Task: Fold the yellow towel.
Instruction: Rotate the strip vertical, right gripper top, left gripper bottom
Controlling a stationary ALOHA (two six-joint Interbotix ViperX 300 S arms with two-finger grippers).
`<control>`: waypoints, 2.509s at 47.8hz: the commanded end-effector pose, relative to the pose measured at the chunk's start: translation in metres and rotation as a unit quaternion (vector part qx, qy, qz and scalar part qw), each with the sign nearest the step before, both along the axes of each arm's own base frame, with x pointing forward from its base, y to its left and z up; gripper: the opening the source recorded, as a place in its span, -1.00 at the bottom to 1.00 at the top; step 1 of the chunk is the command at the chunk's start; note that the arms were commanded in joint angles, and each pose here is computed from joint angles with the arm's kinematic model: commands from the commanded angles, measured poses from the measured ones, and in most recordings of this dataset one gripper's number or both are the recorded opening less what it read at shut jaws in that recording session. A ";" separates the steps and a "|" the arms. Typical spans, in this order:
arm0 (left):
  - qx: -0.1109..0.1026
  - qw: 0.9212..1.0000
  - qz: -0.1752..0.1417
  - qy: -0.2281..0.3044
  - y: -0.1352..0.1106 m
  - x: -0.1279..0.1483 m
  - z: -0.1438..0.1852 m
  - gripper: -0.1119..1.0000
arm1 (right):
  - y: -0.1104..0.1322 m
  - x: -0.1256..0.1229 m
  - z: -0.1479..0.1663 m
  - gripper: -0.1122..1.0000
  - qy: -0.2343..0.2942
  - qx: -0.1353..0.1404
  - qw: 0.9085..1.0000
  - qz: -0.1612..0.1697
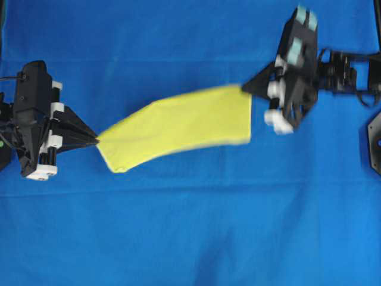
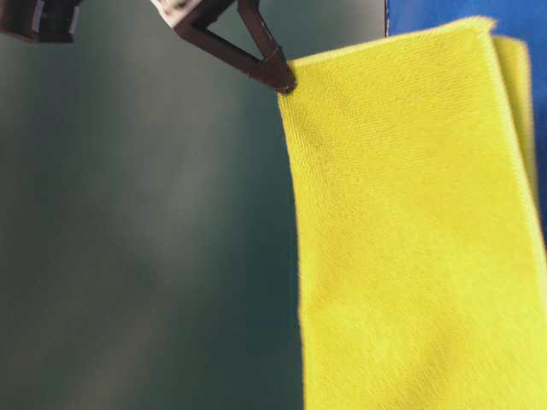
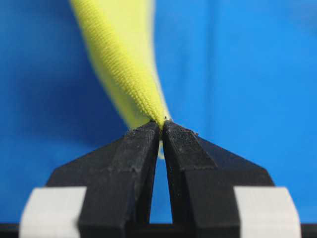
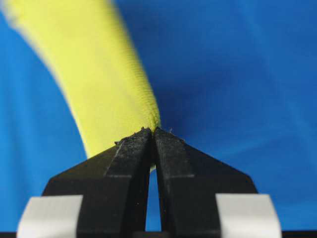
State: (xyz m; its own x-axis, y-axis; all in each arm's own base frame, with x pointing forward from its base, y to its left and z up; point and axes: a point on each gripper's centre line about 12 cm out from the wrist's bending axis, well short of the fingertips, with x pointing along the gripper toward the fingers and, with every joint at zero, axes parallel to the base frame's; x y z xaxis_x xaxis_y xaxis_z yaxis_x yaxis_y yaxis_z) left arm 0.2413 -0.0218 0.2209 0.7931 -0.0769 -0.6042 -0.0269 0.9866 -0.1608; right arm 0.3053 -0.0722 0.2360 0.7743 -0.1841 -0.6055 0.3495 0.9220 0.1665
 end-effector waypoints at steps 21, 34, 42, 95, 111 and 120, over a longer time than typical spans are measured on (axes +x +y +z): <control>0.071 0.989 -0.117 -0.047 -0.056 0.105 0.015 -0.71 | -0.092 0.034 0.013 -0.74 -0.020 -0.072 0.994 -0.075; 0.103 0.978 -0.165 -0.069 -0.086 0.145 0.027 -0.71 | -0.112 0.060 0.020 -0.74 -0.022 -0.097 0.992 -0.072; 0.103 0.978 -0.165 -0.072 -0.087 0.151 0.026 -0.71 | -0.113 0.060 0.018 -0.74 -0.020 -0.096 0.993 -0.072; 0.100 0.980 -0.143 -0.095 -0.094 0.235 -0.030 -0.71 | -0.097 -0.010 -0.033 -0.74 0.049 -0.067 0.992 -0.091; 0.031 0.992 -0.102 -0.066 -0.082 0.164 -0.063 -0.71 | -0.107 0.062 -0.050 -0.74 0.041 -0.069 0.995 -0.056; 0.028 0.993 -0.101 -0.055 -0.080 0.150 -0.074 -0.71 | -0.107 0.079 -0.054 -0.74 0.043 -0.069 0.996 -0.047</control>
State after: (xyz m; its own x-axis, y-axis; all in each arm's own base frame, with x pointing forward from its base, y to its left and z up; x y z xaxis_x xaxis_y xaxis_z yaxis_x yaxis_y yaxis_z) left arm 0.3939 -0.0850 0.1332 0.8088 -0.1689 -0.5633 0.1396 0.9856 -0.0951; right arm 0.3784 -0.1702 0.1674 0.6724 -0.3189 -0.6679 0.4363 0.8997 0.0098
